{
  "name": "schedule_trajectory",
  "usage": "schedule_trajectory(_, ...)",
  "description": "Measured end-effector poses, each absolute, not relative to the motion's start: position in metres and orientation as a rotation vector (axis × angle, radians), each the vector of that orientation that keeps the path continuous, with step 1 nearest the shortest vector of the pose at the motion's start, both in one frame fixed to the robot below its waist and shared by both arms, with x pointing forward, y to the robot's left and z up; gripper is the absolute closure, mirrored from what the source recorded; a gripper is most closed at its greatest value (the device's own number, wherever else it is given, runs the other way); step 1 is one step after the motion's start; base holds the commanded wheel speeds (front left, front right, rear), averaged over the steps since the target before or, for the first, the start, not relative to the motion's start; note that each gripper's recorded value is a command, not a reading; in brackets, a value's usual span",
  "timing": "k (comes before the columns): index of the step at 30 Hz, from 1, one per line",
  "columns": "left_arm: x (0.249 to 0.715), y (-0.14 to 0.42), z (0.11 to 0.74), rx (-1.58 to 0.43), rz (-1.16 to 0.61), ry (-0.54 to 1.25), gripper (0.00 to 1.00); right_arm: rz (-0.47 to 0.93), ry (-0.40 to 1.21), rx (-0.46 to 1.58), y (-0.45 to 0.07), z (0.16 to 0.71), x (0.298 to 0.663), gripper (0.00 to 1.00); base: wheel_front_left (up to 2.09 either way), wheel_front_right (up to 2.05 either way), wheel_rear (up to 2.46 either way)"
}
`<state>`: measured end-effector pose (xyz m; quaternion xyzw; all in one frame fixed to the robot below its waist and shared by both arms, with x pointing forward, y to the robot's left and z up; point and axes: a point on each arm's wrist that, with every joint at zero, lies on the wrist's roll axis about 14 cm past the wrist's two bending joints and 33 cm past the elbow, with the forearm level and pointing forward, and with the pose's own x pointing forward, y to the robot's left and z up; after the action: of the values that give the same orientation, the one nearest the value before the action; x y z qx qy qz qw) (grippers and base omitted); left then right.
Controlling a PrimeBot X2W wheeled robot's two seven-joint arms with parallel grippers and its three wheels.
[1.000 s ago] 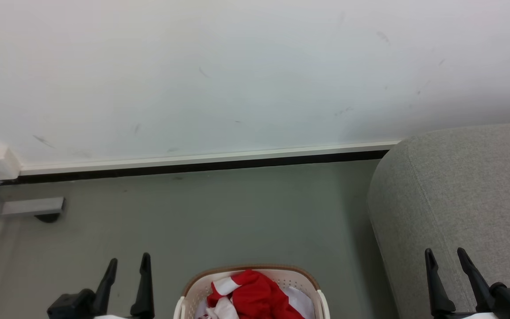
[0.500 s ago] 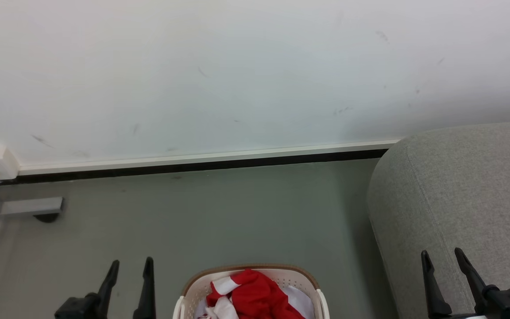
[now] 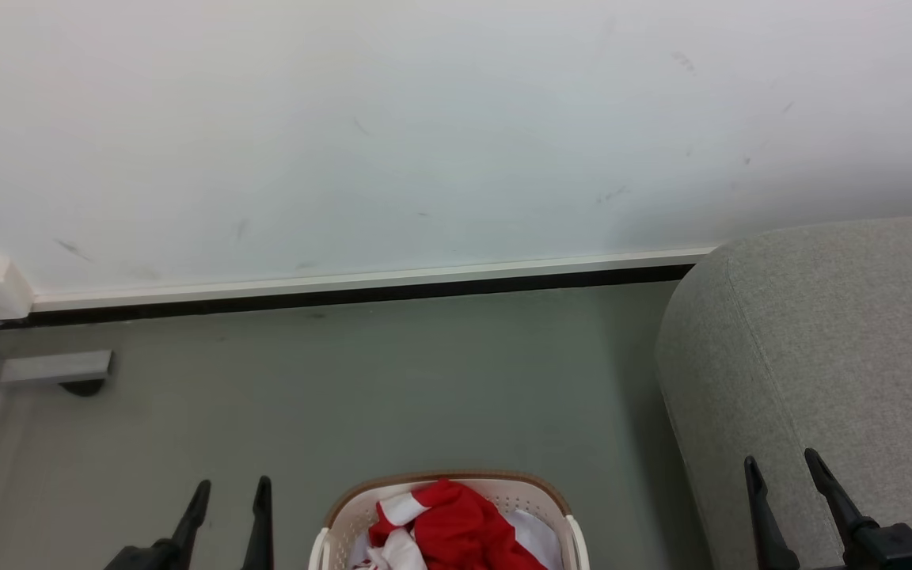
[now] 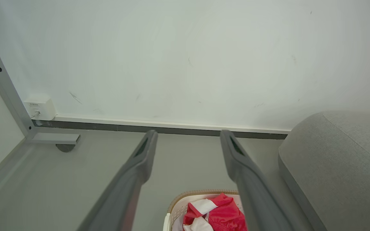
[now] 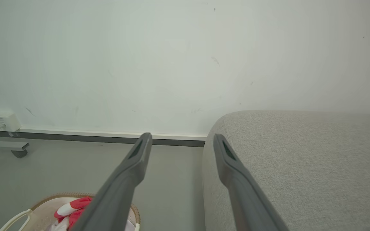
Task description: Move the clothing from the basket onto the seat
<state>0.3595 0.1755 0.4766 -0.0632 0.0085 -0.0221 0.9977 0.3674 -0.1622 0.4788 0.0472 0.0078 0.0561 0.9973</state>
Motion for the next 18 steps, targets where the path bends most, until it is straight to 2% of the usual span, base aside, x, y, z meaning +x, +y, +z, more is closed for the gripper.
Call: schedule_trajectory(18,0.3636,0.1681,0.4703,-0.09,-0.079,0.03,0.0,0.112,0.024,0.057,-0.1636,0.4738,0.3662,0.0,0.0,0.0,0.0)
